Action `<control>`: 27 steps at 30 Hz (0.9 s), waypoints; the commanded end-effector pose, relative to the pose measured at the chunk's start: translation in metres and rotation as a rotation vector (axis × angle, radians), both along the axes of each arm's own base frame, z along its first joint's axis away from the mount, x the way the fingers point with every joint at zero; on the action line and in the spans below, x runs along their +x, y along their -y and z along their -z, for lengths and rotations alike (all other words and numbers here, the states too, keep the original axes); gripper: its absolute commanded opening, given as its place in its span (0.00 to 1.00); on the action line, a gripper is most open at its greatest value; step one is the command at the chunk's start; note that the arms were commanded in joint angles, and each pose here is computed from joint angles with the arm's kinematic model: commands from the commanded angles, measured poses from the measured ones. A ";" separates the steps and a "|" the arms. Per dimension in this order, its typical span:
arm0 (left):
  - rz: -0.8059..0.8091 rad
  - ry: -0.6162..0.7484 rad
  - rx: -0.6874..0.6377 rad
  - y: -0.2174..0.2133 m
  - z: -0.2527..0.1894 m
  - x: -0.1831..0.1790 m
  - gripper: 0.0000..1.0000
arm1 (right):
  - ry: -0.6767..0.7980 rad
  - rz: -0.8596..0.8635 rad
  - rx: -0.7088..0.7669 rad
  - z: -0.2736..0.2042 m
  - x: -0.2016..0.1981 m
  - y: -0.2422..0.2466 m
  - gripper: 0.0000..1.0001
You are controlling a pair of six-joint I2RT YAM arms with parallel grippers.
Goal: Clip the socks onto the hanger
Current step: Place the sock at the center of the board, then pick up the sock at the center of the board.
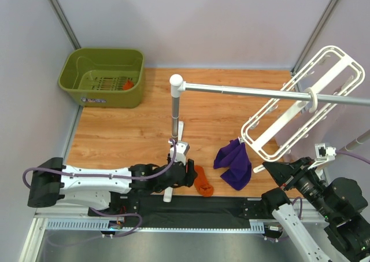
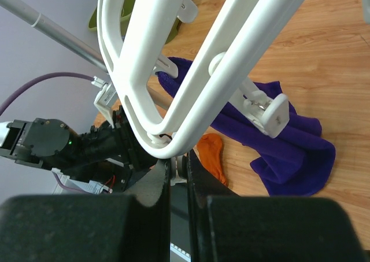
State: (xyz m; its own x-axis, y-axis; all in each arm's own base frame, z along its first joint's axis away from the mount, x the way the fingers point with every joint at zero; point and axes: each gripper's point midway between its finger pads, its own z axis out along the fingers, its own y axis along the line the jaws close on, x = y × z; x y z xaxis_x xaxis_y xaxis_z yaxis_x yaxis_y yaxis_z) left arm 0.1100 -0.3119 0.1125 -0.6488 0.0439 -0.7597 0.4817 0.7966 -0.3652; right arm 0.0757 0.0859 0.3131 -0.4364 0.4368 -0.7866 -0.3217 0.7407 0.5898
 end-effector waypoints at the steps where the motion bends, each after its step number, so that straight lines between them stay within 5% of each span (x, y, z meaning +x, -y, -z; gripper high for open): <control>1: -0.145 -0.109 -0.006 0.000 0.008 0.015 0.64 | -0.211 -0.027 -0.092 0.054 -0.018 0.003 0.00; 15: -0.504 -0.395 0.068 -0.001 0.067 0.033 0.62 | -0.183 -0.027 -0.109 0.046 -0.021 0.007 0.00; 19: -0.445 -0.382 0.066 0.009 0.067 0.030 0.57 | -0.188 -0.027 -0.107 0.048 -0.020 0.006 0.00; 27: -0.144 -0.107 0.163 0.033 0.032 0.003 0.63 | -0.191 -0.040 -0.101 0.052 -0.021 0.004 0.00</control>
State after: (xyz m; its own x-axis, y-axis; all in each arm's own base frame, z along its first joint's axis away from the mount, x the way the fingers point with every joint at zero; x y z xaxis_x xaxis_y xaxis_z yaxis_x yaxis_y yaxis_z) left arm 0.1165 -0.3278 0.0515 -0.8158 -0.0445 -0.5767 0.1611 0.9401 -0.3003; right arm 0.0744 0.0834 0.3156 -0.4251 0.4350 -0.7938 -0.3221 0.7468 0.5818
